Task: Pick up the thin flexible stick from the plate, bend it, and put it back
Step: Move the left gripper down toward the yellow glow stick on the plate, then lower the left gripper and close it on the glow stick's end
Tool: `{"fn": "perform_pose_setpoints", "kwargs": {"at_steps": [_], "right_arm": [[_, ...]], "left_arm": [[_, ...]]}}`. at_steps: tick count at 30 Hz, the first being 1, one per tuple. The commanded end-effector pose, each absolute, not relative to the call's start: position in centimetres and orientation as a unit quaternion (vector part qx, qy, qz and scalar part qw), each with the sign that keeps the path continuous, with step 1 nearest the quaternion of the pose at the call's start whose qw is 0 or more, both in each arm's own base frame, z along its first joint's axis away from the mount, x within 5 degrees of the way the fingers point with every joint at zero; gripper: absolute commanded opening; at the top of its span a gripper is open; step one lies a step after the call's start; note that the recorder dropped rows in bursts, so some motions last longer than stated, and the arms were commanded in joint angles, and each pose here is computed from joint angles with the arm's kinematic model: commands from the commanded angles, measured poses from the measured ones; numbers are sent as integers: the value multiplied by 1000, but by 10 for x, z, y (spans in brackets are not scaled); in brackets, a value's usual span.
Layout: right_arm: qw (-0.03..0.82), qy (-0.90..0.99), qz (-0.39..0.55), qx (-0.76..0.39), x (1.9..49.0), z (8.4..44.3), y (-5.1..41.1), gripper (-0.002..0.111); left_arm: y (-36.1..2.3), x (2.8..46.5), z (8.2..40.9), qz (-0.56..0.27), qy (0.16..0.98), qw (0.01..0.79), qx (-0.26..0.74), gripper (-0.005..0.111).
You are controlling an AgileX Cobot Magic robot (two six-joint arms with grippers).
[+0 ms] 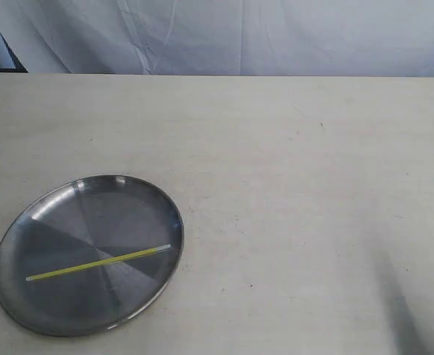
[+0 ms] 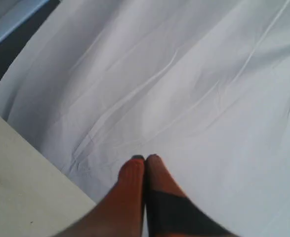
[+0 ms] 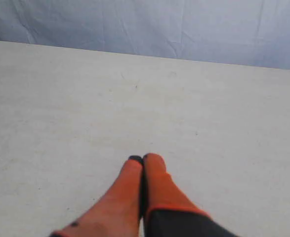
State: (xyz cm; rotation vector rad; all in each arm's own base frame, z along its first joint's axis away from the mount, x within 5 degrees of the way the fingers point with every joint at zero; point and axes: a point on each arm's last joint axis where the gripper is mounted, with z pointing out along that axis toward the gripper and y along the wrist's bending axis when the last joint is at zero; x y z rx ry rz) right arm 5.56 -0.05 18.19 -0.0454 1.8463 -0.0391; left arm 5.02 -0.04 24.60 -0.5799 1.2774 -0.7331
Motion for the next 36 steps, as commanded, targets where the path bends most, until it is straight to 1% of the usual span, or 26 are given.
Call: {"fn": "perform_pose_setpoints", "kwargs": {"at_steps": [1, 2, 4, 5, 6, 7, 8, 9, 11, 14, 17, 18, 21, 23, 27, 29, 33, 36], "right_arm": [[608, 794, -18, -17, 55, 182, -1, 0], [608, 794, -18, -17, 55, 182, -1, 0], [608, 794, -18, -17, 55, 182, -1, 0], [608, 794, -18, -17, 55, 182, -1, 0], [608, 794, -18, -17, 55, 182, -1, 0], [608, 794, -18, -17, 55, 182, -1, 0], [608, 794, -18, -17, 55, 182, -1, 0], [608, 794, -18, -17, 55, 182, -1, 0], [608, 794, -18, -17, 55, 182, -1, 0], [608, 794, -18, -17, 55, 182, -1, 0], [608, 794, -18, -17, 55, 182, -1, 0], [608, 794, -18, -17, 55, 182, -1, 0], [608, 794, -18, -17, 55, 182, -1, 0], [608, 794, -18, -17, 55, 182, -1, 0], [608, 794, -18, -17, 55, 182, -1, 0], [608, 794, -18, -17, 55, 182, -1, 0], [608, 794, -18, -17, 55, 182, -1, 0], [608, 794, -18, -17, 55, 182, -1, 0]], "left_arm": [[-1, 38, 311, -219, 656, 705, -156, 0], [-2, 41, 323, -191, 687, 689, -130, 0], [-6, 54, 347, -118, 771, 624, -41, 0], [-10, 65, 352, -96, 812, 576, -2, 0], [-17, 74, 364, -77, 838, 537, 64, 0], [-23, 88, 366, -67, 864, 487, 111, 0], [-29, 98, 373, -65, 873, 459, 152, 0], [-36, 115, 373, -57, 886, 415, 201, 0], [-46, 138, 374, -60, 896, 368, 241, 2], [-58, 180, 358, -67, 920, 280, 267, 11], [-66, 209, 330, -65, 930, 200, 302, 25], [-69, 219, 318, -67, 931, 173, 315, 32], [-77, 237, 292, -83, 921, 124, 361, 47], [-80, 245, 277, -93, 908, 93, 397, 53], [-84, 256, 249, -105, 879, 53, 463, 54], [-85, 261, 234, -106, 871, 42, 478, 54], [-85, 262, 208, -104, 869, 29, 482, 54], [-85, 261, 194, -106, 874, 28, 474, 54]]}}
